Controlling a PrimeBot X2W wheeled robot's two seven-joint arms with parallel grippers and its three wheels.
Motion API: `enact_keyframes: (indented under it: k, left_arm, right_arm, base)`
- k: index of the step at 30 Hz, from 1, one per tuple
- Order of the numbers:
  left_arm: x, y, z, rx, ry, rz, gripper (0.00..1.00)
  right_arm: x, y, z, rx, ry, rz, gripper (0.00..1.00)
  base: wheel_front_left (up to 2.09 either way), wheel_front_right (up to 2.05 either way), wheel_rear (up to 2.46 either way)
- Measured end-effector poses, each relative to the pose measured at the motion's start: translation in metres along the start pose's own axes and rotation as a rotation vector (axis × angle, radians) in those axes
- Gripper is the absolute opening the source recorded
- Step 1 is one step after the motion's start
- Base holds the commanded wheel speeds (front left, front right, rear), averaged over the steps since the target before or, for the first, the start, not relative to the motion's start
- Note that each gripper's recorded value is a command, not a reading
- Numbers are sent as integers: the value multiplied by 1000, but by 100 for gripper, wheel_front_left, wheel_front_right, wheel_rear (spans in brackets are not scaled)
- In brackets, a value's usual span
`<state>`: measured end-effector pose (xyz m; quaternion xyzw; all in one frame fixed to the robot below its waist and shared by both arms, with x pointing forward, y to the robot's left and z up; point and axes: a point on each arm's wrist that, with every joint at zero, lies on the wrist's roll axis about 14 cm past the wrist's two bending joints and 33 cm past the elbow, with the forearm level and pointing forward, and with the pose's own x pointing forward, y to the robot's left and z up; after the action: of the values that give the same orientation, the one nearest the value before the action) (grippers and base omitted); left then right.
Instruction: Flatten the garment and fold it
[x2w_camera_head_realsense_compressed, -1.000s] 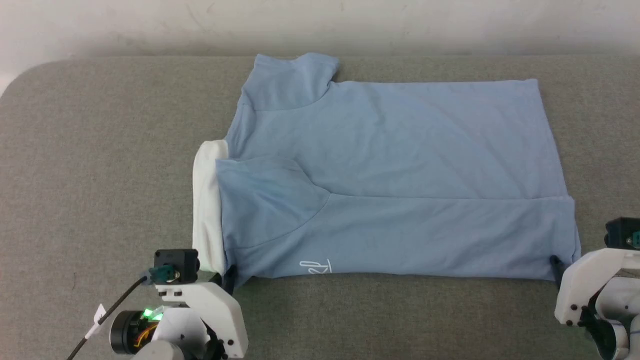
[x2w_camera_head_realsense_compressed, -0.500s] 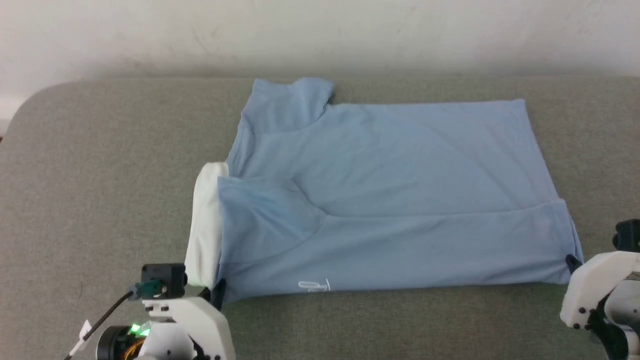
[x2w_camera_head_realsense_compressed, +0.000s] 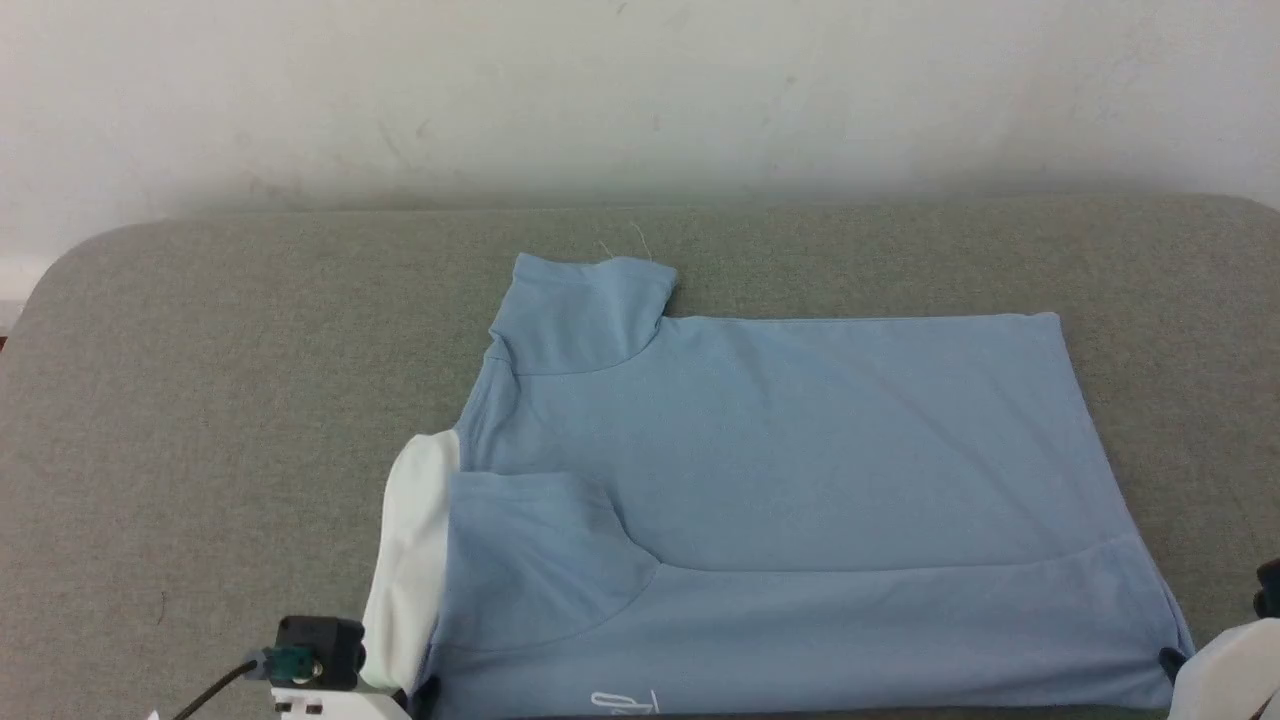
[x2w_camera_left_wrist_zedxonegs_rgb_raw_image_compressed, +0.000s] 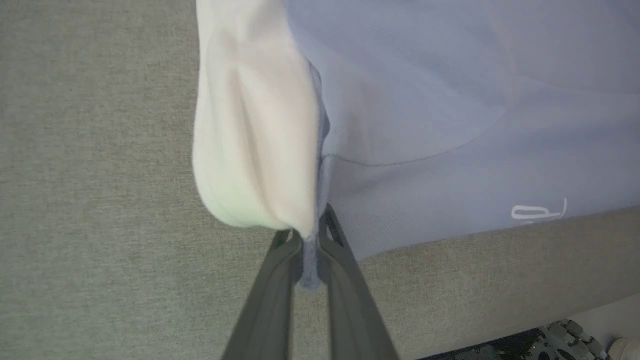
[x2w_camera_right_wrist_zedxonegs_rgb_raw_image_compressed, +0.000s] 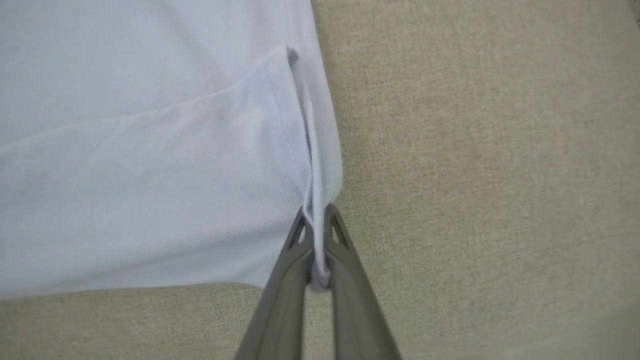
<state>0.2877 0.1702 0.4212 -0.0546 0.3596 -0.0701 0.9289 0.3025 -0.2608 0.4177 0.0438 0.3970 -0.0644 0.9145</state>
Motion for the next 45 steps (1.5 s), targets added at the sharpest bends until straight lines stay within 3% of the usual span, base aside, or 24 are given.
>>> enact_keyframes:
  k: [7,9,10,11,18,28,33,38,45]
  left_arm:
    - [12,-6,-28,-44,58,-16,0]
    - [15,-5,-34,-49,60,-14,88]
    - [16,-5,-35,-51,57,-13,100]
    - [17,-3,-36,-52,55,-9,100]
    - [17,10,-14,-64,-78,21,100]
    - [-9,26,84,-51,-546,65,100]
    - [-24,23,128,-23,-785,75,100]
    - [-28,17,148,2,-878,88,100]
    - [-7,5,154,52,-876,36,100]
  right_arm:
    - [13,-1,-33,36,91,-2,0]
    - [16,-2,-39,35,105,-9,0]
    - [18,-2,-41,37,105,-12,73]
    - [20,-2,-40,38,97,-12,100]
    - [23,6,-6,48,-60,10,100]
    - [-22,36,113,-61,-647,104,100]
    - [-40,50,130,-68,-817,150,100]
    - [-51,66,134,-48,-928,193,100]
    - [-40,76,136,-27,-946,208,100]
  base:
    - [0,0,0]
    - [0,0,0]
    - [0,0,0]
    - [0,0,0]
    - [0,0,0]
    - [0,0,0]
    - [0,0,0]
    - [0,0,0]
    - [0,0,0]
